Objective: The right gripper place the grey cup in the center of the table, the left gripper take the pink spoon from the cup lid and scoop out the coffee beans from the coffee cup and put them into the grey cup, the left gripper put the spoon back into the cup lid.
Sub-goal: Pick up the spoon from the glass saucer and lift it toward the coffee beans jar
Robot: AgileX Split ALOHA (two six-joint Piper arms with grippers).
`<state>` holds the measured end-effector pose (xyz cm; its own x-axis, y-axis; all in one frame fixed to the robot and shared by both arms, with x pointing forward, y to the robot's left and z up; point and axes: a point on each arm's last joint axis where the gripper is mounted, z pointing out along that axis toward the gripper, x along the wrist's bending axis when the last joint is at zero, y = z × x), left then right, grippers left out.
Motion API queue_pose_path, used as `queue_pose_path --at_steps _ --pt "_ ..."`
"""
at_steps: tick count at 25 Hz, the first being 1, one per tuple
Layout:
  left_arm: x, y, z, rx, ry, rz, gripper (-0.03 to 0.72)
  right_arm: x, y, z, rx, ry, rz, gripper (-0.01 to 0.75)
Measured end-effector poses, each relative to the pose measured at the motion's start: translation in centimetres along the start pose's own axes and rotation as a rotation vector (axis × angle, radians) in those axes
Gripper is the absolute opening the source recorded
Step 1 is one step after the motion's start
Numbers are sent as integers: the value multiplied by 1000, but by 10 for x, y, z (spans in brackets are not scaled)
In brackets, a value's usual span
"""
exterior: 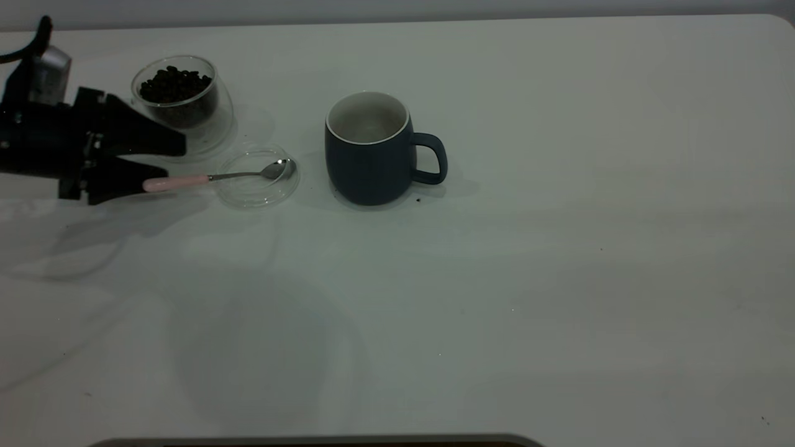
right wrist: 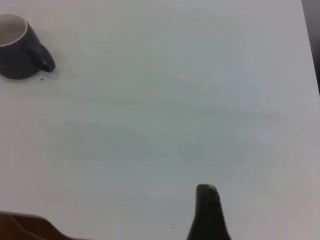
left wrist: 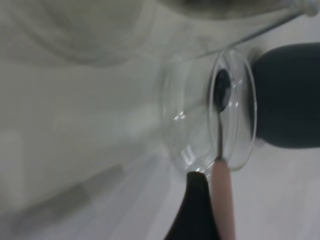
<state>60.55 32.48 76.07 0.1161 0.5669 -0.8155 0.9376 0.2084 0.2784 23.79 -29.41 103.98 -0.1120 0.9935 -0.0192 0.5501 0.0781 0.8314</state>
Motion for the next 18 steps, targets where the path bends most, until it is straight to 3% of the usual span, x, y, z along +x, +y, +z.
queue_pose_path --at_steps 18 --pt "7 -9 15 -7 -45 -174 699 0 0 0 0 0 0 591"
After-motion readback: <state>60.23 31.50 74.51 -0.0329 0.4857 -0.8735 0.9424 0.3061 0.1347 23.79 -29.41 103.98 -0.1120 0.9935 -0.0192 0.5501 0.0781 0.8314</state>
